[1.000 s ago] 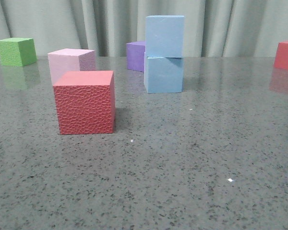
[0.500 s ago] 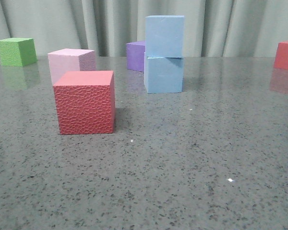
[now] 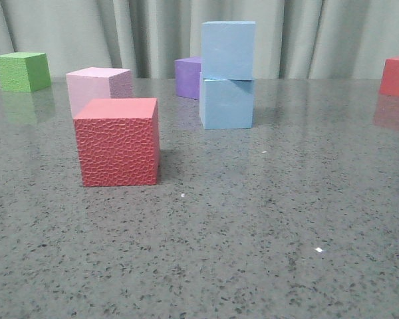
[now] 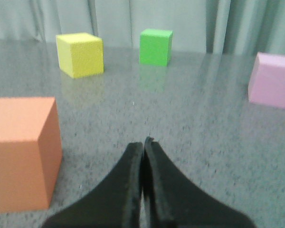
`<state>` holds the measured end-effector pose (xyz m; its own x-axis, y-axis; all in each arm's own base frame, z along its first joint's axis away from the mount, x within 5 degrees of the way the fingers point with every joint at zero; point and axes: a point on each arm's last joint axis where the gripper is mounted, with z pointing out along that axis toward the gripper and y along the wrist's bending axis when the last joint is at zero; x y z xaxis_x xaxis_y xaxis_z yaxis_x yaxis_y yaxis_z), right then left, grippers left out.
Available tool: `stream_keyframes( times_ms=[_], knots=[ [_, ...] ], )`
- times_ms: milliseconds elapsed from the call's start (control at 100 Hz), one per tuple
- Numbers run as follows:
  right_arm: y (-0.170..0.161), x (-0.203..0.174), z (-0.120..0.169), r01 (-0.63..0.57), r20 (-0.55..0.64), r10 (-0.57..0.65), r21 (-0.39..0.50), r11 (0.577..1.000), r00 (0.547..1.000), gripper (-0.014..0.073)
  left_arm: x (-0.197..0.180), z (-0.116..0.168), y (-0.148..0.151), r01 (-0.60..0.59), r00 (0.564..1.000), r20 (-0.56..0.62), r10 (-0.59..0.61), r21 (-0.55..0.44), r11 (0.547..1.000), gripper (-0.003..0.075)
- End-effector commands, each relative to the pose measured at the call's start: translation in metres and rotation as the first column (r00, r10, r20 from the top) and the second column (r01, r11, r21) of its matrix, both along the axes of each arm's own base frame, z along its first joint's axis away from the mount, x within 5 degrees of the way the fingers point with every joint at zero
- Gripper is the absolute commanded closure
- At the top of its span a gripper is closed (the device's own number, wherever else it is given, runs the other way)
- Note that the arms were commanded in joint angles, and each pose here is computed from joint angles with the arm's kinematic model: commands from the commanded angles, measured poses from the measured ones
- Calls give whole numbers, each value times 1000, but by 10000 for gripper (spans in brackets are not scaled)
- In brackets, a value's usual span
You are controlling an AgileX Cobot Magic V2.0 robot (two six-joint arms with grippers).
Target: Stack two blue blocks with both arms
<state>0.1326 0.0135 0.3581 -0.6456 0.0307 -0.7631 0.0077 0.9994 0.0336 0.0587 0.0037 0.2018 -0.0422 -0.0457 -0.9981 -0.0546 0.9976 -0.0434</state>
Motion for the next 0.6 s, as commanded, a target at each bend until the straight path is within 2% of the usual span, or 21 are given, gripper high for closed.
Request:
stream_keyframes(
  times_ms=[0, 310, 590],
  knots=[
    [-1, 2, 12, -5, 84, 5, -6, 1000, 996, 718, 2, -5, -2, 17, 998, 59, -15, -18, 1000, 739],
    [-1, 2, 12, -5, 84, 5, -6, 1000, 996, 718, 2, -6, -1, 15, 999, 50, -13, -32, 999, 739],
    [-1, 2, 12, -5, 84, 5, -6, 1000, 996, 718, 2, -6, -1, 15, 999, 50, -16, 3, 1000, 739]
  ],
)
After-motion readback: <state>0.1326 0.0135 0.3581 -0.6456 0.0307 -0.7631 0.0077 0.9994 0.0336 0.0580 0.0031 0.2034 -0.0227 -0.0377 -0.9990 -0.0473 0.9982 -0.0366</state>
